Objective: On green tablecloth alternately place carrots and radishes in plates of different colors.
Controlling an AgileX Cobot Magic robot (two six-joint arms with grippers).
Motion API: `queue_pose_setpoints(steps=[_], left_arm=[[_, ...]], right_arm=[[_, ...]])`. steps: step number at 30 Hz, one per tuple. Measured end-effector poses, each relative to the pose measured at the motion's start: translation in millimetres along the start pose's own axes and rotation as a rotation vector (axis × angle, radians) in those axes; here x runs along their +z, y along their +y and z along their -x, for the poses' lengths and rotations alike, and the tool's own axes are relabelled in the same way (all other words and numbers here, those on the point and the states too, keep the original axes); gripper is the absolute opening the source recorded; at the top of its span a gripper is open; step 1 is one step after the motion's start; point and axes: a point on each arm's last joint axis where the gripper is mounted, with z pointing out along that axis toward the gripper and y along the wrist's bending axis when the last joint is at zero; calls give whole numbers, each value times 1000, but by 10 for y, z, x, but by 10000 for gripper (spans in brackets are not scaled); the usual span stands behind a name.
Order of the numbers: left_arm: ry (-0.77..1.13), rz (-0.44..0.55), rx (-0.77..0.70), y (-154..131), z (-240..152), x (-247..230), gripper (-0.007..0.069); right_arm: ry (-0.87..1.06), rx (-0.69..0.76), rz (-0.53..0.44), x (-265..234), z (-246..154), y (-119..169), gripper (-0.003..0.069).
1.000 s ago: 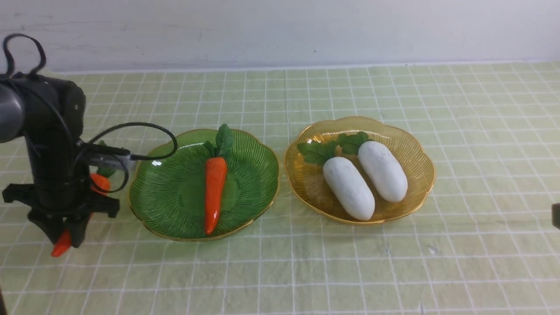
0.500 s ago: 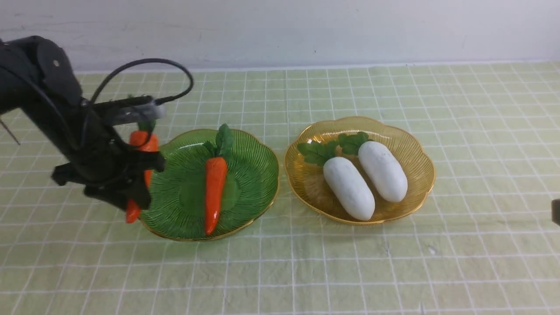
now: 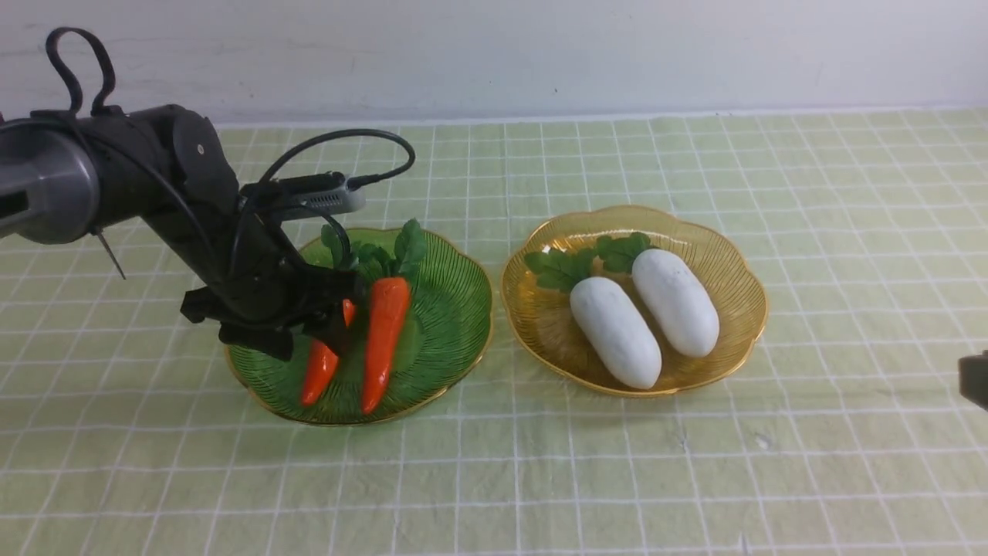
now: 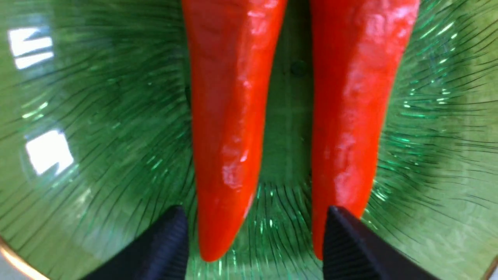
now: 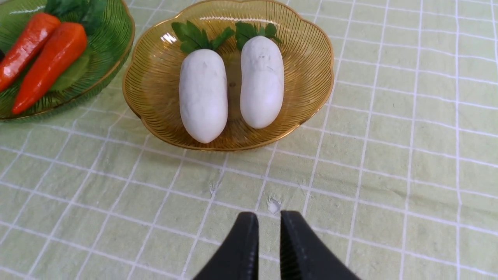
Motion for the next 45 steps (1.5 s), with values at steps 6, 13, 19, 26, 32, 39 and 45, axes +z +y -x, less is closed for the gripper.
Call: queue_pose_setpoints(steps=[6, 13, 19, 26, 32, 39, 45], left_arm=[[11, -39, 28, -67, -68, -204, 216], [-72, -62, 76, -146, -103, -572, 0], [-76, -69, 94, -156, -105, -585, -8], [-62, -76, 88, -159, -110, -562, -8], [-58, -76, 87, -156, -108, -547, -8], [-56, -76, 87, -156, -108, -542, -8], [-27, -74, 81, -137, -100, -439, -8]], right_arm=[[40, 12, 30, -124, -85, 38, 76], [-40, 38, 53, -613, -294, 100, 76], [-303, -31, 26, -761, -503, 94, 76], [-663, -4, -52, -462, -669, -6, 76], [-842, 12, -93, -402, -709, -55, 76], [-853, 19, -94, -403, -709, -58, 76], [-852, 16, -95, -403, -709, -58, 76]])
